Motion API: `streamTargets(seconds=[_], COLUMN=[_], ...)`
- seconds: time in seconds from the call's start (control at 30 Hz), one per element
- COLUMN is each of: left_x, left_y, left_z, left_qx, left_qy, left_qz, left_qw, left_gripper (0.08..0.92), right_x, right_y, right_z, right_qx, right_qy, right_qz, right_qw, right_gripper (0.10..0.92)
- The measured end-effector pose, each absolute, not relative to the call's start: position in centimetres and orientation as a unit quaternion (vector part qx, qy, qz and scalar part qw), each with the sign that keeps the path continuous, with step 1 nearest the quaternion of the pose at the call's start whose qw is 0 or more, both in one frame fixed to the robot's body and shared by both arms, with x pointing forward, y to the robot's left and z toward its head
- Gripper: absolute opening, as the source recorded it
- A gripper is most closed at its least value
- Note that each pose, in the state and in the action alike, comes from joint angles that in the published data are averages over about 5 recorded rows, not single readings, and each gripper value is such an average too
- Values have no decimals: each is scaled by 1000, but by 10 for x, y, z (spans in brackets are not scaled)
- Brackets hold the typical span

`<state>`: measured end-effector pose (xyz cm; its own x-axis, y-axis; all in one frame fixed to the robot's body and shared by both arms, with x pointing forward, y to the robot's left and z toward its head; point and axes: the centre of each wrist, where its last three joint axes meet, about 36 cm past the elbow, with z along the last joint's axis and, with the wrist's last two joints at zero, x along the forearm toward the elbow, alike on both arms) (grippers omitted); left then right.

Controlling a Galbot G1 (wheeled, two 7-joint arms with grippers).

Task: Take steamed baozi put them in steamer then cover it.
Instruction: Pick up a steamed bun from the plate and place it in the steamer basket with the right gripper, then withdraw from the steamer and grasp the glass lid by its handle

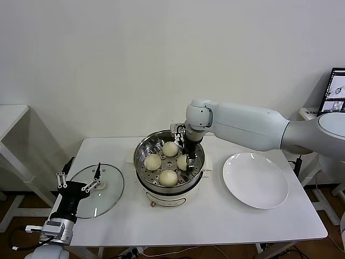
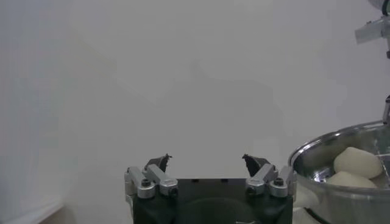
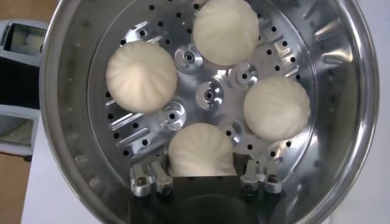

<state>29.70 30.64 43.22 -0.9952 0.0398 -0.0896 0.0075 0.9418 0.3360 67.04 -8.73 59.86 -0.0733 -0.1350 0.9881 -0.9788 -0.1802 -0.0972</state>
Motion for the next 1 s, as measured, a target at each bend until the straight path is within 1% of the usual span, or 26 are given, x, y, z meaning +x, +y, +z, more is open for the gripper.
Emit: streamTargets(seconds=[0.07, 0.13, 0.33, 0.5, 0.67, 0.83, 1.0], left_x=[297, 297, 297, 298, 299, 299, 301], left_y=[306, 306, 305, 302, 299, 298, 299], left_z=[431, 430, 430, 433, 433, 432, 434], left_qx=[12, 12, 13, 13, 11, 10, 5], left_qy=[984, 984, 984, 984, 985, 985, 986], left_qz=[169, 169, 170, 170, 168, 165, 161], left_qw=[46, 45, 45, 48, 45, 39, 35], left_gripper=[823, 823, 823, 823, 823, 823, 823], right_x=[670, 671, 674, 676, 674, 666, 650], right_y=[-88, -90, -107, -137, -178, -226, -279], right_z=[600, 604, 630, 669, 699, 713, 707], right_qx=[555, 558, 560, 558, 554, 550, 527], right_qy=[-504, -505, -518, -544, -585, -647, -731], right_qz=[531, 528, 519, 503, 476, 433, 376], right_qw=[395, 393, 386, 374, 354, 303, 217], right_gripper=[812, 820, 823, 823, 823, 823, 823])
